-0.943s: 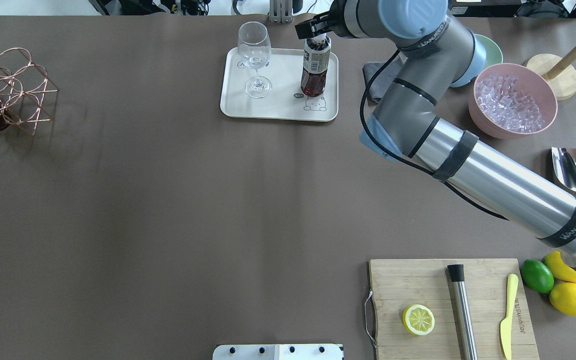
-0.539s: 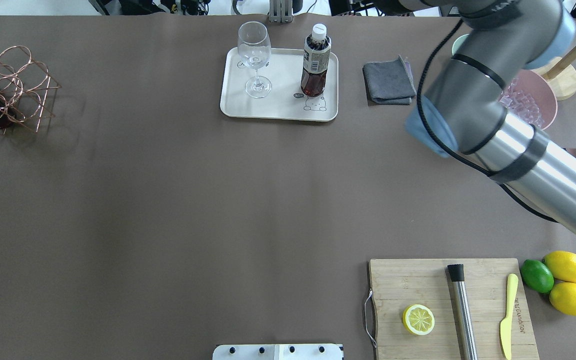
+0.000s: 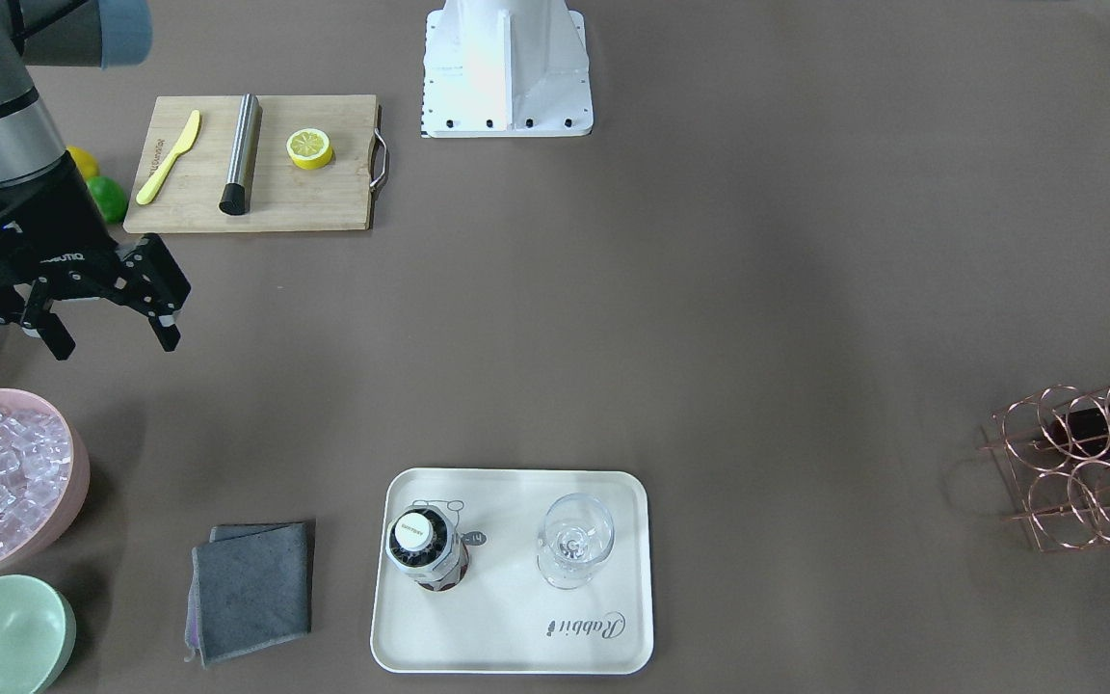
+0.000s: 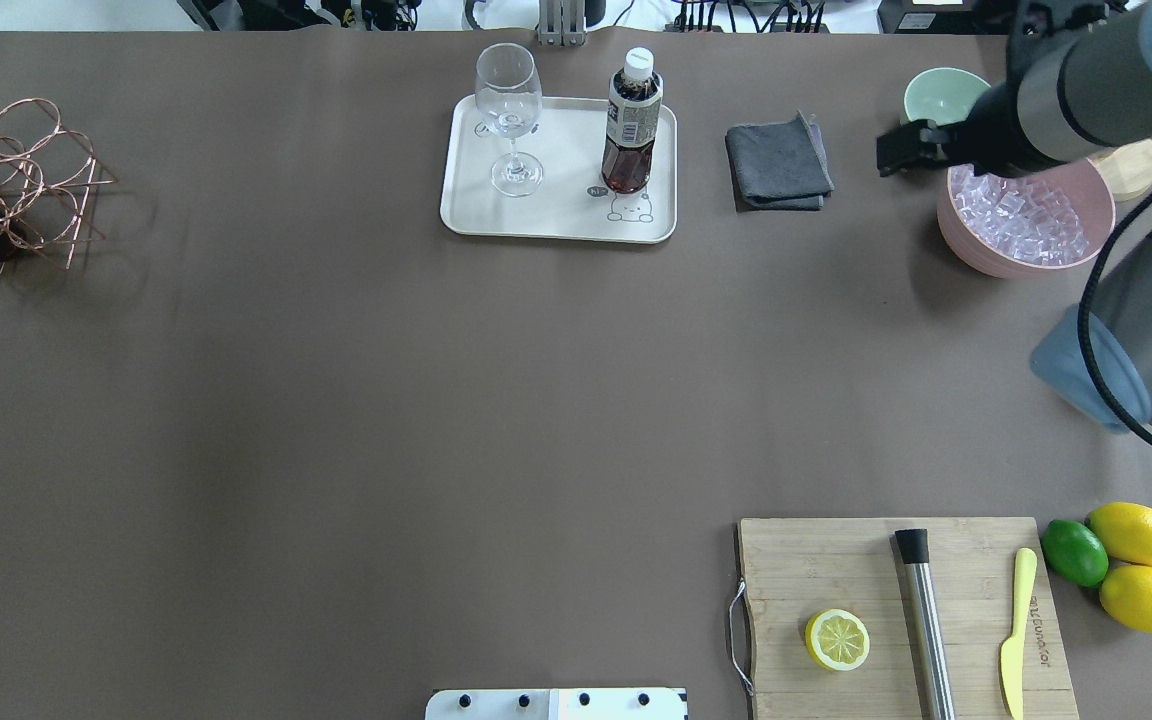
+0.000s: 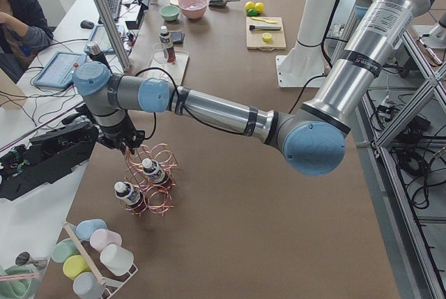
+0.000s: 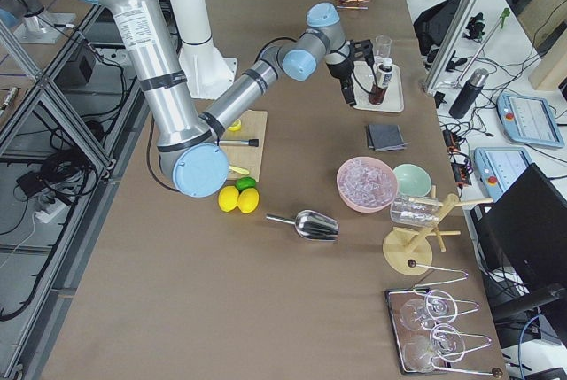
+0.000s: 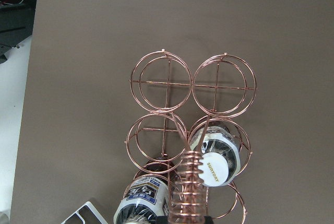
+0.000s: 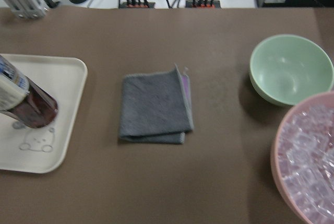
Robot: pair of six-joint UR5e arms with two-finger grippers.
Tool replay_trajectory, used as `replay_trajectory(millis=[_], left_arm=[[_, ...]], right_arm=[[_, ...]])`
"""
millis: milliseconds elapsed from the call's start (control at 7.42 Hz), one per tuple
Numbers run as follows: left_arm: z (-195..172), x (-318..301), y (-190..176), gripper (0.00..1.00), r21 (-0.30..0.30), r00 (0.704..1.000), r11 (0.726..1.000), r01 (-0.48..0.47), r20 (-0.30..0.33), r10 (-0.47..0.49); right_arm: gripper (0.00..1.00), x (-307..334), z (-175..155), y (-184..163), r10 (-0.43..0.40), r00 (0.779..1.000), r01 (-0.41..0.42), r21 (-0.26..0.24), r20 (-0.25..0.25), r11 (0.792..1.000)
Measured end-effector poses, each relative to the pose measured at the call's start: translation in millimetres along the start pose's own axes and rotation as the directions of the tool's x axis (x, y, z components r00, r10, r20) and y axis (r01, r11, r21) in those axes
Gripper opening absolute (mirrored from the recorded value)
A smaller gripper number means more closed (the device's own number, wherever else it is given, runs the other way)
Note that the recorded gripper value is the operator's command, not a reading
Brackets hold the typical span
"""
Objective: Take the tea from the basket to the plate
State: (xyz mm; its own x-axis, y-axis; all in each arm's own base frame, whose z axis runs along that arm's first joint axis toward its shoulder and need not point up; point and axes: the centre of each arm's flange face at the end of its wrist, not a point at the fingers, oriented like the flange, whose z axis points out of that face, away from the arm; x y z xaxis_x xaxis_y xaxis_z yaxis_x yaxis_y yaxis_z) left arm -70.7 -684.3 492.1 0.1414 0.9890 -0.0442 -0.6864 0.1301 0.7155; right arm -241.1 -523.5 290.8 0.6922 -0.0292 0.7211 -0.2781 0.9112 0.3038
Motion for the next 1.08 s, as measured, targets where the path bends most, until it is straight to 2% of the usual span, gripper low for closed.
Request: replay_trajectory(millis=[135, 270, 404, 539, 809, 943, 1078], left_arm=[[-0.3, -0.2, -0.5, 0.0, 0.001, 1.0, 1.0, -0.003, 0.003, 0.003], [-0.8, -0.2, -1.1, 0.0, 0.001, 1.0, 1.0, -0.005, 0.005, 0.005], [-1.1, -0.2, -1.4, 0.0, 0.001, 1.0, 1.0, -0.007, 0.006, 0.007], [-1.2, 0.0, -1.4, 0.0, 0.001, 1.0, 1.0, -0.007, 0.006, 0.007], [-1.5, 0.3, -1.6, 0.0, 0.001, 1.0, 1.0, -0.007, 0.007, 0.007], [-1.7, 0.3, -1.5, 0.99, 0.001, 1.0, 1.0, -0.007, 0.008, 0.007], [-1.9, 0.4, -1.6, 0.98, 0.001, 1.0, 1.0, -0.007, 0.008, 0.007]], right_arm=[[1.0, 44.4, 20.0, 24.3, 0.038, 0.998, -0.042, -0.081, -0.049, 0.996], [1.0, 95.3, 33.9, 43.7, 0.034, 0.994, -0.049, -0.147, -0.099, 0.988], [1.0, 151.2, 38.4, 56.0, -0.005, 0.991, -0.023, -0.203, -0.136, 0.979], [1.0, 206.1, 32.2, 56.6, -0.045, 0.988, 0.008, -0.242, -0.148, 0.97], [1.0, 328.2, 7.0, 44.6, -0.085, 0.99, 0.049, -0.286, -0.116, 0.957], [1.0, 382.0, -5.2, 41.4, -0.061, 0.995, 0.035, -0.292, -0.081, 0.956], [1.0, 423.7, -18.1, 44.2, 0.0, 0.998, -0.018, -0.305, -0.06, 0.952]])
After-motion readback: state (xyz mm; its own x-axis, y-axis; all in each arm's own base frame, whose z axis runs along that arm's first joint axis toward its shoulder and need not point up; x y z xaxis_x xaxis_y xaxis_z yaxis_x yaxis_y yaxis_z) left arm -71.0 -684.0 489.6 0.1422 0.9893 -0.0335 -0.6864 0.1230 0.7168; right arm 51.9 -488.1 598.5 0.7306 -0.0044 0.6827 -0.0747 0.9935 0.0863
